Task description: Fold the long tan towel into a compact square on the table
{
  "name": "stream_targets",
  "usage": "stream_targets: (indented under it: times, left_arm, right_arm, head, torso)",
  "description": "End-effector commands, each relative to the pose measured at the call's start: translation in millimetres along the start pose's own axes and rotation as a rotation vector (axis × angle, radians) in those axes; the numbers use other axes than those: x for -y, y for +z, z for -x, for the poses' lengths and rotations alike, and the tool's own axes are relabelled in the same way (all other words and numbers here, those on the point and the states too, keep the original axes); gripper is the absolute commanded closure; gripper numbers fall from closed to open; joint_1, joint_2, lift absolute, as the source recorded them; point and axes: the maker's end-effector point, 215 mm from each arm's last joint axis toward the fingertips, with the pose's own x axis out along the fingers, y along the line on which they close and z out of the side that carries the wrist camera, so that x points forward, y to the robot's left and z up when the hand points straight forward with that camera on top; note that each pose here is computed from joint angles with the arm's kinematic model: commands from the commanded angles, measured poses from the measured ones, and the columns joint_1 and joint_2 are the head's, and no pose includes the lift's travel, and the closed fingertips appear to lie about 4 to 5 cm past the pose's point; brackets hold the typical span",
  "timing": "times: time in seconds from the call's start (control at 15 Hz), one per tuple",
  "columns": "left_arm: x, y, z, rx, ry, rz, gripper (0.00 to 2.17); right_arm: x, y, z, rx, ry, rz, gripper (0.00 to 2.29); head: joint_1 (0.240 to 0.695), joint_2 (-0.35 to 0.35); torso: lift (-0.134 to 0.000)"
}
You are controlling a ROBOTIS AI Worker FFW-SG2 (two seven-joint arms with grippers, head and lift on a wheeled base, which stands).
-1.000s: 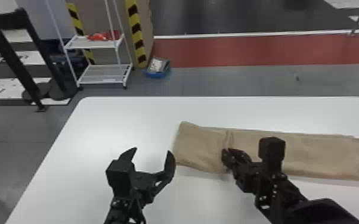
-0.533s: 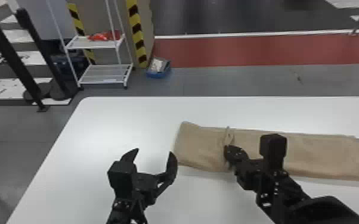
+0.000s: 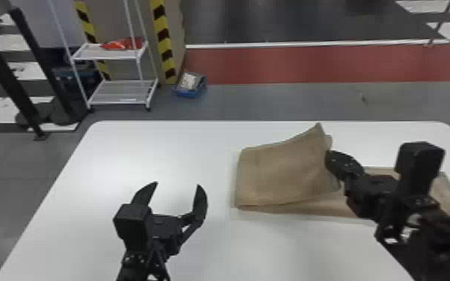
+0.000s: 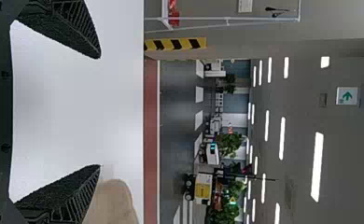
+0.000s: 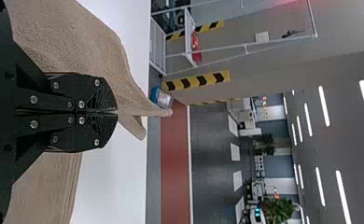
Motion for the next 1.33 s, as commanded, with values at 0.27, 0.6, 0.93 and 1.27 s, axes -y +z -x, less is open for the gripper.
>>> stream_targets:
  times: [0.27,0.6,0.93,1.27]
  left_arm:
    - [-4,21,-4,0.068,0.009,0.053,0.04]
    - [-6,9,-10,0.045,0.015,0.042,0.04]
    - [-9,0,-12,0.032,0.016,0.034,0.04]
    - [-7,-2,-23,0.021,0.009,0.029,0.04]
  right_arm:
    - [118,-74,16,-0.162,-0.126,-0.015,1.15]
    - [140,-6,25,-0.083,-0.142,-0.035,1.15]
    - [189,-62,24,-0.2,-0.213,-0.047,1.15]
    - [185,-34,36,-0.195,-0.219,-0.061,1.15]
  head:
    - [0.695,-0.132]
    - [0.695,-0.158]
    - [0.695,-0.207]
    - [0.695,-0.22]
  torso:
    - [-0.113]
    - [-0.113]
    - [-0.113]
    - [-0.113]
